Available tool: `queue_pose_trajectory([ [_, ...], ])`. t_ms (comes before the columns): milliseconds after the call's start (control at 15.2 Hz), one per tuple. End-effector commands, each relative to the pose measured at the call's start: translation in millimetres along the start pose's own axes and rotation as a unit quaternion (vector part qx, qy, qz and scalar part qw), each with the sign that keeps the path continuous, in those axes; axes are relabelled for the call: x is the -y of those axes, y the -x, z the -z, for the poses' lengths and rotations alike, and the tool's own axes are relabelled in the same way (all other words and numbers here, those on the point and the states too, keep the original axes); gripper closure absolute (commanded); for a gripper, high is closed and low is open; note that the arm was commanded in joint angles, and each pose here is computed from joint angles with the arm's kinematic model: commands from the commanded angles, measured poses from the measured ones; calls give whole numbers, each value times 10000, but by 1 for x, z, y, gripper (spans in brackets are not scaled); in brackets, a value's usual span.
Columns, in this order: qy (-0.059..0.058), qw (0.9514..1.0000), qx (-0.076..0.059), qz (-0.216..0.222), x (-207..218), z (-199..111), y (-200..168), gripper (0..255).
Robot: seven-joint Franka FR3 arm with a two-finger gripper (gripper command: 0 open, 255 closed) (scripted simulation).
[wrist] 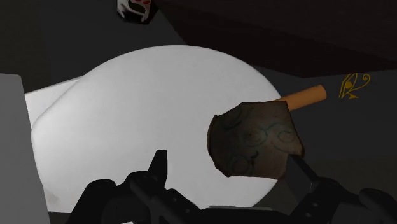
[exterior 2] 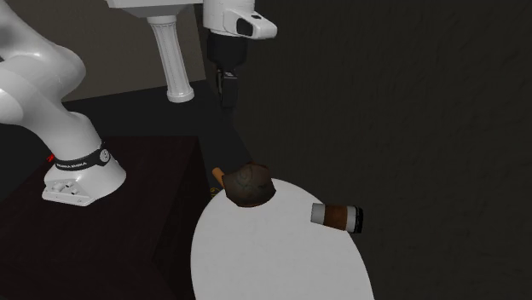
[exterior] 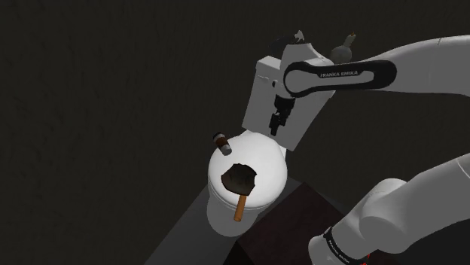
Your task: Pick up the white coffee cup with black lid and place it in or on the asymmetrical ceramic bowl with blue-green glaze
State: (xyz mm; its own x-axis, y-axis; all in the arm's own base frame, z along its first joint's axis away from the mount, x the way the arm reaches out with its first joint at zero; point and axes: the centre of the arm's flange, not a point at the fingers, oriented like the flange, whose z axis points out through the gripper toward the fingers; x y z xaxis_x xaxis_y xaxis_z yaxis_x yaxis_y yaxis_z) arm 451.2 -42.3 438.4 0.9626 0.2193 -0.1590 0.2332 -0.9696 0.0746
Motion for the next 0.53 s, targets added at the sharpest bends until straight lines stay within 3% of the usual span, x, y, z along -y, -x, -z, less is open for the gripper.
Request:
queue_pose_trajectory([
  [0,-20,9999,2,145,-10,-15,-21,0],
  [462,-105,9979,27,631,-31,-66,-97,0],
])
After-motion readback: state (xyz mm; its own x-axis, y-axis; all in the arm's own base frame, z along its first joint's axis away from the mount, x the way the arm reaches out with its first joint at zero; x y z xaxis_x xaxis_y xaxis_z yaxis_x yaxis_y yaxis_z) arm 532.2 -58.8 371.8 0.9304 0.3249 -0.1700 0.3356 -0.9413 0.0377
